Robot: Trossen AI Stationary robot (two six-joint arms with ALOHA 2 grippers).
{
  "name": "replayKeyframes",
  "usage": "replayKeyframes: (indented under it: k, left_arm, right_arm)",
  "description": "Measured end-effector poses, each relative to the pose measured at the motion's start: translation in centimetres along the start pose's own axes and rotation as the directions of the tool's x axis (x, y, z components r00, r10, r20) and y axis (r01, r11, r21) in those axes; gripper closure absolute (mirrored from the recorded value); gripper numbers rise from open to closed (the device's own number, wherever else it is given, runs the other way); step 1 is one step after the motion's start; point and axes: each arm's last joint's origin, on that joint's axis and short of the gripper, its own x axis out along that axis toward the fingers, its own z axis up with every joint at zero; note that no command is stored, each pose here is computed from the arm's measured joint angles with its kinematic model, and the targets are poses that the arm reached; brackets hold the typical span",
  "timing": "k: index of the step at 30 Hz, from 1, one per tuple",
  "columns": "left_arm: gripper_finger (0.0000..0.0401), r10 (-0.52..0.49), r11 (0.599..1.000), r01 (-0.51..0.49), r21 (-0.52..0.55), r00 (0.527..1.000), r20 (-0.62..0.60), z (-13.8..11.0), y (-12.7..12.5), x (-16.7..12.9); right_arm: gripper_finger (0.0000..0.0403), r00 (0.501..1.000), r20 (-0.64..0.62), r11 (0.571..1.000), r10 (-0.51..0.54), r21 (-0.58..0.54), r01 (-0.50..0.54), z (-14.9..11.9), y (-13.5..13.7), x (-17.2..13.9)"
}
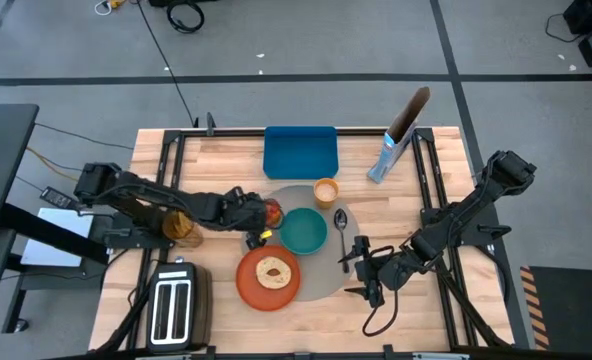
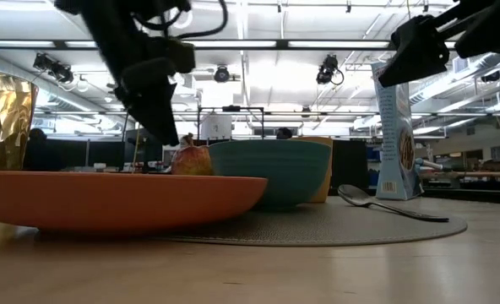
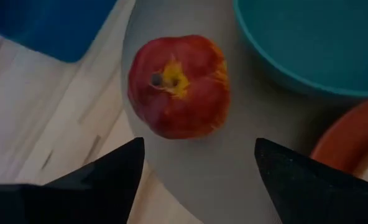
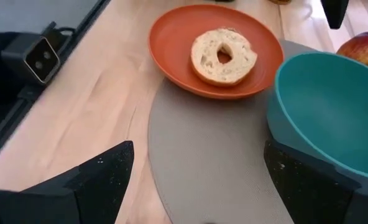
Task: Arrange a breakfast setting
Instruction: Adjust the red apple on the gray table mat
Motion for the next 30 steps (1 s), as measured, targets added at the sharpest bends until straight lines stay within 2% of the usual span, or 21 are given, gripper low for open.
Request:
replayKeyframes:
  k: [11, 16, 20, 30]
  left_arm:
    - [0.0087, 0.015, 1.000, -0.017, 0.016, 0.993, 0.115, -2.7, 0.1, 2.1]
    - [0.0087, 0.044, 0.999, -0.041, -0.019, 0.989, 0.143, -3.0, 0.3, 2.4]
    - [0.0087, 0.028, 0.998, -0.016, -0.058, 0.976, 0.216, -2.9, 0.3, 2.7]
    - [0.0087, 0.074, 0.991, -0.041, -0.131, 0.963, 0.260, -3.0, 2.0, 4.0]
  right_arm:
    - [0.0035, 1.000, 0.006, 1.000, 0.014, 0.006, -0.014, 0.1, 0.0, 0.0]
    - [0.0035, 1.000, 0.008, 1.000, 0.013, 0.011, -0.014, 0.1, 0.0, 0.0]
    - [0.0035, 1.000, 0.016, 1.000, 0.015, 0.011, -0.015, 0.2, 0.0, 0.0]
    - [0.0035, 1.000, 0.020, 1.000, 0.016, 0.010, -0.016, 0.3, 0.0, 0.0]
